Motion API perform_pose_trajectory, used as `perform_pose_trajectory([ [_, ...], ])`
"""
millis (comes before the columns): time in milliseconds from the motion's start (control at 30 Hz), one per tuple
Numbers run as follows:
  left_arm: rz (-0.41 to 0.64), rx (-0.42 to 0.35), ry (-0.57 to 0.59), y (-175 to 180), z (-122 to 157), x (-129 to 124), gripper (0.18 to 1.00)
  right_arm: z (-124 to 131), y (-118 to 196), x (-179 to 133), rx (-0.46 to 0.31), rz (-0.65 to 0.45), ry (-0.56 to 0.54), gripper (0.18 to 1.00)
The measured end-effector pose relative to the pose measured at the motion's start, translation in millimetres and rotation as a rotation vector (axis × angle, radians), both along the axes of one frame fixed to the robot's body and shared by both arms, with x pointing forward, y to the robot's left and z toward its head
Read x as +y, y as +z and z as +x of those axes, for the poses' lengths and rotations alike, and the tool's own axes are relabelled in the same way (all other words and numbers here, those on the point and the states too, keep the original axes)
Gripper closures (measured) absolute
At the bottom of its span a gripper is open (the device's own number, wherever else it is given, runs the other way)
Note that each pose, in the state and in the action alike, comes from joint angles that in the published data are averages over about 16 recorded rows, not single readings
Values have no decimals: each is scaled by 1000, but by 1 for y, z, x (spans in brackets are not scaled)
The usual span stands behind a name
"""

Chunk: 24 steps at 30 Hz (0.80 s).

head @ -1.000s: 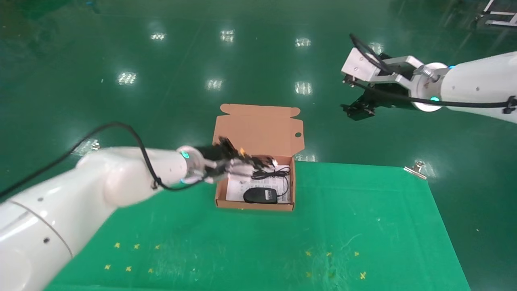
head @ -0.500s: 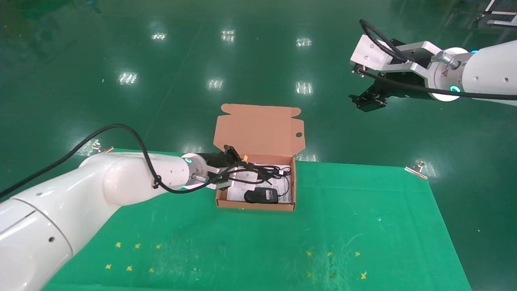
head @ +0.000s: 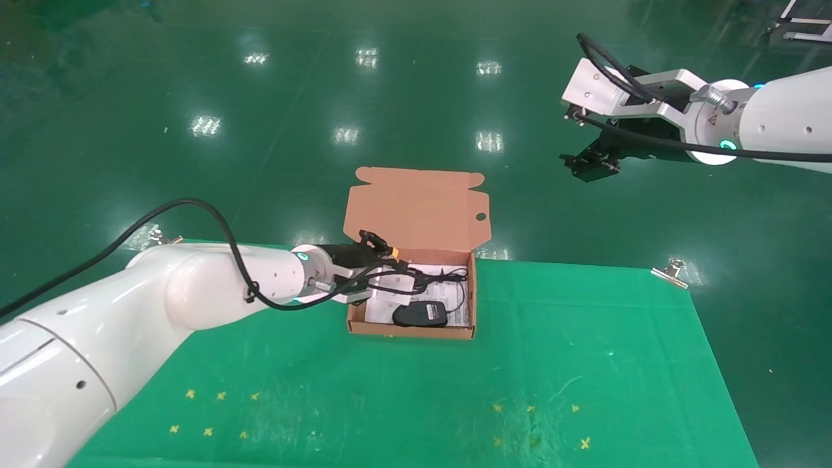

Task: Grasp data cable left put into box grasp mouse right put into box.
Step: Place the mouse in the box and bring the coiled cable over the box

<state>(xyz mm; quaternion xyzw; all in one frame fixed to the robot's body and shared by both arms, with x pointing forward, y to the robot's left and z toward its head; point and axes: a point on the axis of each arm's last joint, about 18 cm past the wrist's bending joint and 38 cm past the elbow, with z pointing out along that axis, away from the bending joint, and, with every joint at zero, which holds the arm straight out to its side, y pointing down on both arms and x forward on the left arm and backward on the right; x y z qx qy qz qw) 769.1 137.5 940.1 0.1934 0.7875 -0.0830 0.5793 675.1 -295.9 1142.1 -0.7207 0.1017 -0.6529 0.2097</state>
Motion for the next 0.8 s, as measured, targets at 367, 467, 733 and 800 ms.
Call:
perform_pose_trajectory([
  [367,-28,-22,-18,13,-4,-1,645,1,-1,1,1,3,2,178],
  [467,-46,-35,-25,21,-6,-1,571,1,0,1,0,5,2,178],
  [733,-126,-90,-12,60,-7,5,401,0,12,0,-34,23,7,178],
  [800,-151,-110,5,74,-6,11,360,-1,18,1,-51,27,10,178],
])
